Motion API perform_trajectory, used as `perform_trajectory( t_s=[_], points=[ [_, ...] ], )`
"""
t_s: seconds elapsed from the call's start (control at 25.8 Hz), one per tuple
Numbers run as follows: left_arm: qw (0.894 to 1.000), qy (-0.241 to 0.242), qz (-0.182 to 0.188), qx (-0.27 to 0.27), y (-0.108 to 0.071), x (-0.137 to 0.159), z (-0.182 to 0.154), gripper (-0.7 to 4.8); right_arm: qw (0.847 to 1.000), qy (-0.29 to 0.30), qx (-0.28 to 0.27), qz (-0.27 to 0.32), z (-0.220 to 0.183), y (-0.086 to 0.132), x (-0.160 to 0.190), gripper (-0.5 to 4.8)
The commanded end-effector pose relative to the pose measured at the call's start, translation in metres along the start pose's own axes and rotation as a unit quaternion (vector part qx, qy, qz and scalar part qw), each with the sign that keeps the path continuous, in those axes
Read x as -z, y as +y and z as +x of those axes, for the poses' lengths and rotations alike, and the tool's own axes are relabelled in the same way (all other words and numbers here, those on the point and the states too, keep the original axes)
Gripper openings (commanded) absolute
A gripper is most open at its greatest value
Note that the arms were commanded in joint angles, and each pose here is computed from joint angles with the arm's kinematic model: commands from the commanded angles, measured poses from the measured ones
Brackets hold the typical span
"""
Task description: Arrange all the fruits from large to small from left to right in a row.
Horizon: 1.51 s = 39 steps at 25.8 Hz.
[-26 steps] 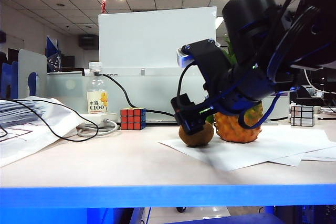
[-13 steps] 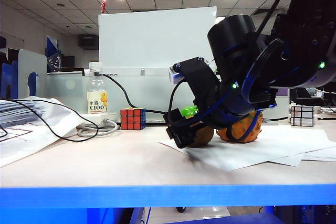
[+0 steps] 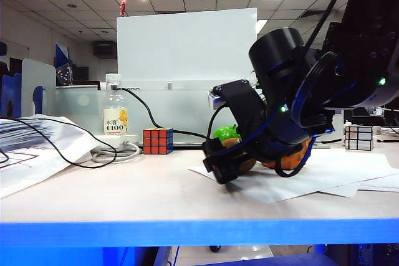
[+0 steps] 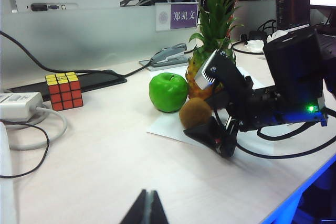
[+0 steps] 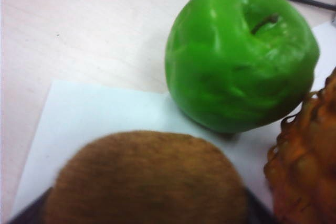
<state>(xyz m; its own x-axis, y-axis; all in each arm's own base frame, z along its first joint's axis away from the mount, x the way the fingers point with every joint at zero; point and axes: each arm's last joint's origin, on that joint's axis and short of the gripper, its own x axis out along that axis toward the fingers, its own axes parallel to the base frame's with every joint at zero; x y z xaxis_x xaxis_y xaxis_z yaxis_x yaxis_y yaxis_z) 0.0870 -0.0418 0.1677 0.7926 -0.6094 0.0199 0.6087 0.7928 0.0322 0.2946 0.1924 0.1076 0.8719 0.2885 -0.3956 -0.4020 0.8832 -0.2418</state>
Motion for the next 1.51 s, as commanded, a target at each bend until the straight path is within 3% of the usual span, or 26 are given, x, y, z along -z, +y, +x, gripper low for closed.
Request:
perform_trajectory(
  t_s=[0.04, 0.15, 0.23, 0.31, 0.5, 0.62, 0.7, 1.01, 1.08, 1.32, 1.51],
  points=[
    [1.000, -0.010, 0.004, -0.002, 0.000, -0.002, 0.000, -0.06, 1.000, -0.006, -0.006, 0.003, 0.000, 0.000, -0.002, 2.09],
    [1.000, -0.010, 0.004, -0.002, 0.000, -0.002, 0.000, -0.06, 1.000, -0.010, -0.005, 0.004, 0.000, 0.000, -0.003, 1.81],
    [1.000, -0.010, 0.004, -0.002, 0.000, -0.002, 0.000, -0.05, 1.000, -0.011, -0.007, 0.009, 0.000, 0.000, -0.003, 0.68],
    [1.000, -0.010, 0.004, -0.002, 0.000, -0.002, 0.000, -0.06, 0.999, -0.018, -0.024, 0.029, -0.002, 0.001, -0.006, 0.08],
    [1.000, -0.009, 0.003, -0.002, 0.000, -0.002, 0.000, -0.05, 0.998, -0.042, -0.034, 0.031, -0.021, -0.002, -0.032, -0.01],
    [1.000, -0.009, 0.003, -0.002, 0.000, -0.002, 0.000, -0.05, 1.000, -0.001, -0.027, 0.015, -0.039, -0.005, -0.042, -0.01],
    [1.000, -0.013, 0.004, -0.001, 0.000, -0.003, 0.000, -0.05, 0.999, 0.029, 0.019, 0.004, -0.055, -0.009, -0.041, -0.01],
    [1.000, -0.019, 0.006, -0.002, 0.000, -0.004, 0.000, -0.06, 0.992, 0.016, 0.103, 0.066, -0.137, -0.032, 0.006, -0.01],
    [1.000, -0.020, 0.006, -0.002, 0.000, -0.004, 0.000, -0.06, 0.988, 0.033, 0.139, 0.060, -0.142, -0.034, 0.019, -0.01],
    [1.000, -0.023, 0.007, -0.002, 0.000, -0.005, 0.000, -0.05, 0.980, 0.070, 0.157, 0.100, -0.150, -0.033, 0.055, -0.01],
    [1.000, -0.023, 0.006, -0.001, 0.000, -0.005, 0.000, -0.06, 0.979, 0.091, 0.156, 0.099, -0.155, -0.032, 0.072, -0.01]
  ],
)
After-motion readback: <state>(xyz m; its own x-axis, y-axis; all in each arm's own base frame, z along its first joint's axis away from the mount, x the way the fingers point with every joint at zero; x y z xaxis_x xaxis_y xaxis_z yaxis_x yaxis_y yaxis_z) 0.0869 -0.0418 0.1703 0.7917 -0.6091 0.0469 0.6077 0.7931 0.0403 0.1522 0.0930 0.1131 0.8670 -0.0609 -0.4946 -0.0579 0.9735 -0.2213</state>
